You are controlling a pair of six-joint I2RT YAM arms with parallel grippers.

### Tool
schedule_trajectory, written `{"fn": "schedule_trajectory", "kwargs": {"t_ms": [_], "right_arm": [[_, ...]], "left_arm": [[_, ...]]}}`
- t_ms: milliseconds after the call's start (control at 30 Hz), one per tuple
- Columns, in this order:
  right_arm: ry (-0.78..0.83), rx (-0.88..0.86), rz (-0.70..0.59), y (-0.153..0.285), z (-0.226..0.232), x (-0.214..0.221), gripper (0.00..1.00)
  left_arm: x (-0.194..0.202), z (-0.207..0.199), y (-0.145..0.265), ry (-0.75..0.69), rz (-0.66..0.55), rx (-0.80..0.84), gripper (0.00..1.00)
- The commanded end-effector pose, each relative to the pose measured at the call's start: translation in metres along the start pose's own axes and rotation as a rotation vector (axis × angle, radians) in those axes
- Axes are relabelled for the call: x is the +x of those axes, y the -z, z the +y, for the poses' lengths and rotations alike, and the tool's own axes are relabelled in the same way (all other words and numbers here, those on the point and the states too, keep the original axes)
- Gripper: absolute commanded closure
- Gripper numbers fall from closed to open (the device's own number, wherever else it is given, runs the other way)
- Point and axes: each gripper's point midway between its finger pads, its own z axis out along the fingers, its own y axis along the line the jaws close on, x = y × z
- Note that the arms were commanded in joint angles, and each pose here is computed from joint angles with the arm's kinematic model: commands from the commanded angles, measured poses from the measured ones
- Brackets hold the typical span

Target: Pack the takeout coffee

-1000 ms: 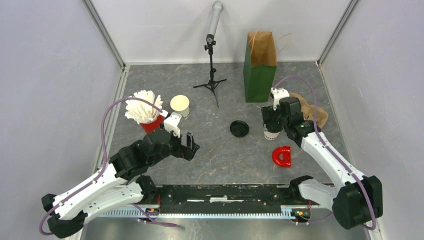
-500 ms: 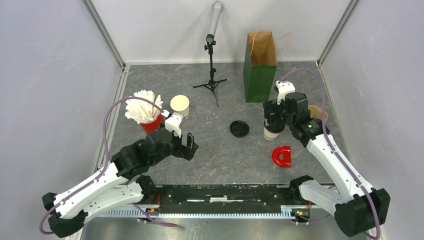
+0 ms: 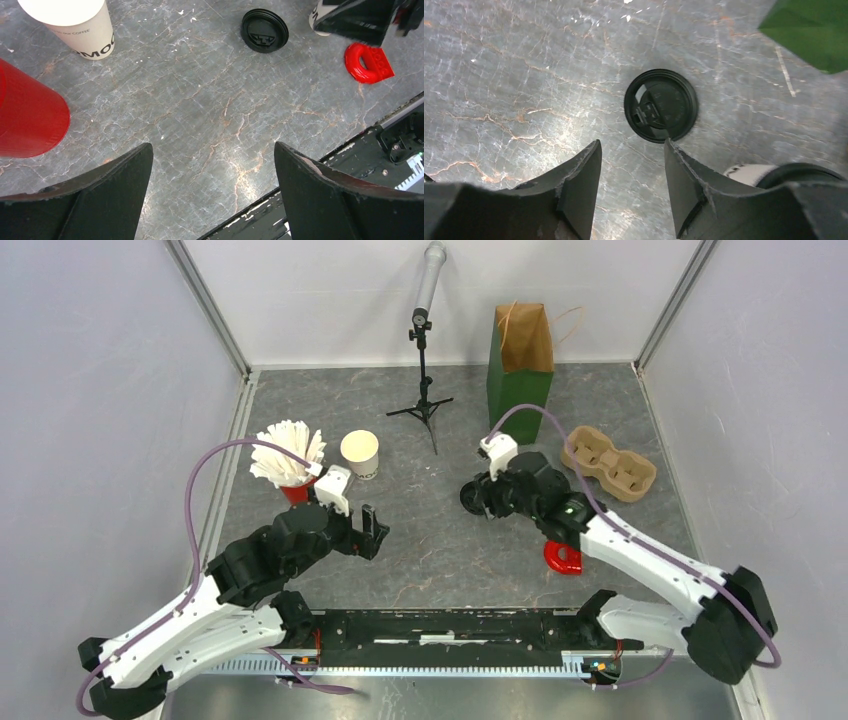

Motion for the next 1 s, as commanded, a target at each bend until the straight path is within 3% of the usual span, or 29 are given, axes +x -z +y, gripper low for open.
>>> {"fn": "schedule_trajectory", "kwargs": {"t_ms": [0, 533, 633, 833, 967], "right_arm": [[0.068, -0.039, -0.042, -0.030, 0.017, -0.001, 0.48], [0.143, -0.057, 0.128, -0.095, 0.027, 0.052, 0.60], [0.144, -0.071, 0.149, -0.100, 0.030, 0.061, 0.69], [0.141, -0.100, 0.146, -0.098, 0.035, 0.061, 0.98], [0.135, -0.117, 0.093, -0.083, 0.037, 0.046, 1.00]], "left_arm": [[-0.019, 0.005, 0.003, -0.010, -0.063, -0.034, 0.05], [-0.018, 0.008, 0.004, -0.018, -0.074, -0.041, 0.05], [-0.018, 0.010, 0.004, -0.020, -0.076, -0.050, 0.06], [-0.018, 0.012, -0.001, -0.031, -0.068, -0.069, 0.10], [-0.022, 0.009, -0.006, -0.046, -0.054, -0.076, 0.18]]}}
